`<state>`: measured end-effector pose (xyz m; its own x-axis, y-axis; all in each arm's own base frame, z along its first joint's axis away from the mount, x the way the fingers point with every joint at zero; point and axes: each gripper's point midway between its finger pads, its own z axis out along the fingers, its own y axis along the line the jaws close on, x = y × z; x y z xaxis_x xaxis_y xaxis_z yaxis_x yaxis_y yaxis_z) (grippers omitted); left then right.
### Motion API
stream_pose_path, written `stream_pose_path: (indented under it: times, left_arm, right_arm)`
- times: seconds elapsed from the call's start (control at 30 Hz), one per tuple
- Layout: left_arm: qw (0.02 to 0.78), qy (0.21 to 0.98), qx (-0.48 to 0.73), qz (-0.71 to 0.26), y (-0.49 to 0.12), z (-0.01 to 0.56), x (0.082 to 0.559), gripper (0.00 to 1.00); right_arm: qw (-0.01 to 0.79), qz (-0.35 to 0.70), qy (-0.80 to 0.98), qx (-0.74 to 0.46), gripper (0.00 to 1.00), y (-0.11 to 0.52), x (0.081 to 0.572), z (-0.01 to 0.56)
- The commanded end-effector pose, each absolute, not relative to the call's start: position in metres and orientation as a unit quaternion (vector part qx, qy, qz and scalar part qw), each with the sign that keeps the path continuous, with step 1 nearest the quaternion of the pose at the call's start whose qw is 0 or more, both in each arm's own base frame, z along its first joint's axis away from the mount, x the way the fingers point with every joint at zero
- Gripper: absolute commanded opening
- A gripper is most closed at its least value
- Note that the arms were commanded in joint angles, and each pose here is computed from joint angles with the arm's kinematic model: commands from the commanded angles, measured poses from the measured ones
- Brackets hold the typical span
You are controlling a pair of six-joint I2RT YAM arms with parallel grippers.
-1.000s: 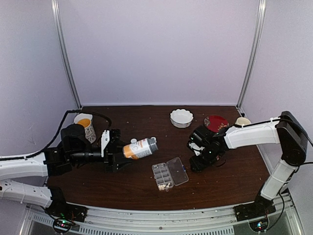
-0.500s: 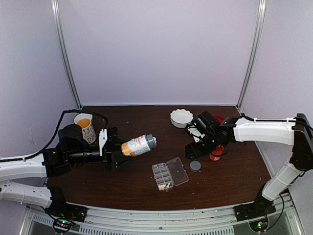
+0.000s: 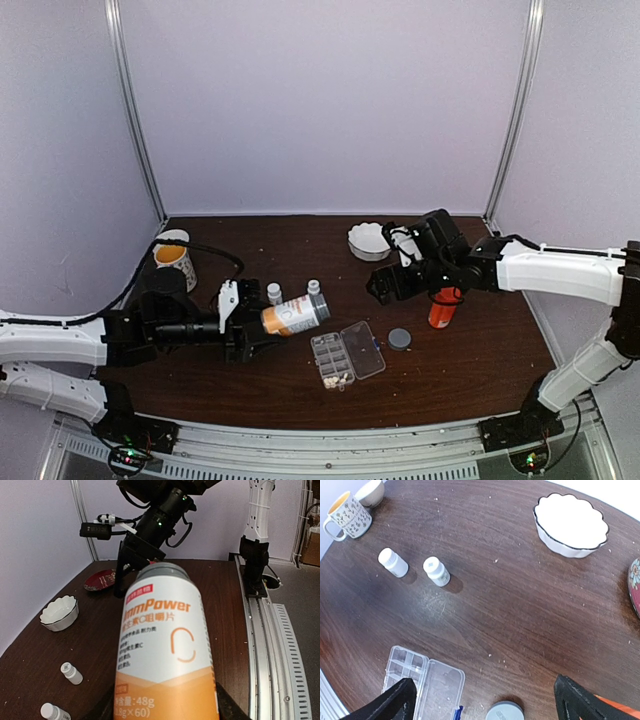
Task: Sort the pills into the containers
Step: Pour the pill into the compartment of the pill container.
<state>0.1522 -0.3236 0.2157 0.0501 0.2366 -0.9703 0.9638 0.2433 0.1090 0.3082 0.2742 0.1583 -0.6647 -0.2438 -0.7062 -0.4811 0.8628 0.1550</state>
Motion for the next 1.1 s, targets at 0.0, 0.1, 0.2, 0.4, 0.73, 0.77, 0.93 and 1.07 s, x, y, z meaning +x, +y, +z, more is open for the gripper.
stream_pose_path:
  times: [0.0,0.1,0.2,0.4,0.73,0.77,0.93,1.07]
  left_arm:
    - [0.546,0.559,0.513,-0.355,-0.329,0.221,0.148,0.0]
    - [0.539,0.562,0.517,-0.355,-0.331,0.212,0.145,0.0]
    - [0.528,0.585,0.501,-0.358,-0.331,0.202,0.149,0.0]
    - [0.529,0.609,0.467,-0.363,-0.33,0.185,0.153,0.0]
    - [0.502,0.652,0.433,-0.367,-0.336,0.168,0.164,0.0]
    - [0.501,0.663,0.421,-0.364,-0.334,0.165,0.168,0.0]
    - [0.497,0.668,0.424,-0.356,-0.33,0.15,0.161,0.0]
    - [0.485,0.673,0.434,-0.352,-0.328,0.136,0.156,0.0]
  right_arm:
    - [0.383,0.166,0.885,-0.205,1.0,0.281,0.33,0.166]
    - [0.398,0.148,0.881,-0.211,1.0,0.285,0.343,0.168]
    - [0.419,0.141,0.87,-0.218,0.98,0.288,0.352,0.171]
    - [0.428,0.164,0.857,-0.236,0.96,0.292,0.344,0.16]
    - [0.425,0.199,0.852,-0.233,0.93,0.292,0.323,0.14]
    - [0.43,0.202,0.848,-0.233,0.92,0.292,0.322,0.14]
    - [0.442,0.201,0.844,-0.226,0.92,0.292,0.322,0.14]
    - [0.442,0.198,0.847,-0.219,0.92,0.292,0.324,0.139]
